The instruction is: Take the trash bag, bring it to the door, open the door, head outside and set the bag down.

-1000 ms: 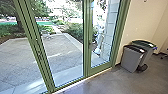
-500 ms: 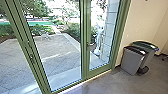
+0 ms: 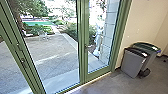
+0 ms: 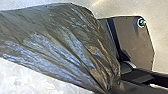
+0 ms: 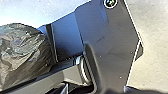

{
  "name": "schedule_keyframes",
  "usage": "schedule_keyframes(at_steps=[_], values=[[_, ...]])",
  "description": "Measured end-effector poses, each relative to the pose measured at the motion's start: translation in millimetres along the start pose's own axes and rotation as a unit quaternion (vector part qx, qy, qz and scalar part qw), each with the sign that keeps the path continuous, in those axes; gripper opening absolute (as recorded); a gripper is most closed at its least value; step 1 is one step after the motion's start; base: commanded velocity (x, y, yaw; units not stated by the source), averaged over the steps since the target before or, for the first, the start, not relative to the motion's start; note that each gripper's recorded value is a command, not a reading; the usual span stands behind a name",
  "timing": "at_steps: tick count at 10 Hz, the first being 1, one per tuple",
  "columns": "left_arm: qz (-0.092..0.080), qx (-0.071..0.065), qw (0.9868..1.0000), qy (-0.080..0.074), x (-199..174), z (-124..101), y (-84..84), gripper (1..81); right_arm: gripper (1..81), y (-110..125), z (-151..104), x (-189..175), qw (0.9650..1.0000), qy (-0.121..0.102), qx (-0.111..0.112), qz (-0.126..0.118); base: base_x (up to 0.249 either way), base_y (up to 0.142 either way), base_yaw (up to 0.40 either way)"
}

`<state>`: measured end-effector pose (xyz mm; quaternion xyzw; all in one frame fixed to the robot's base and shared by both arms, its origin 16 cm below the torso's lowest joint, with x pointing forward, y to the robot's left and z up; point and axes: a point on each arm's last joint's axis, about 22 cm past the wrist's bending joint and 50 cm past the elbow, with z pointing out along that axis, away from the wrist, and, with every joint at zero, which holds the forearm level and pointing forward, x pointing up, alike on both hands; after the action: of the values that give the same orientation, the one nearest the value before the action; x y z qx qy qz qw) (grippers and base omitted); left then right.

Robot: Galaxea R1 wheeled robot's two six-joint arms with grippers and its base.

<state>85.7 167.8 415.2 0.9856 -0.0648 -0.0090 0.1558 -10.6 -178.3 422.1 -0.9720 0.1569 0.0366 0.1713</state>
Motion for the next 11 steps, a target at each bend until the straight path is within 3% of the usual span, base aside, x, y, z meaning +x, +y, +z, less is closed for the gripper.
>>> schedule_keyframes(at_steps=[11], values=[[0.000, 0.000, 1.0000, 0.000, -0.4, 0.0, 0.0, 1.0, 81.1, -0.6, 0.8, 0.1, 1.0000, 0.008, 0.000, 0.001, 0.192, -0.098, 0.000]])
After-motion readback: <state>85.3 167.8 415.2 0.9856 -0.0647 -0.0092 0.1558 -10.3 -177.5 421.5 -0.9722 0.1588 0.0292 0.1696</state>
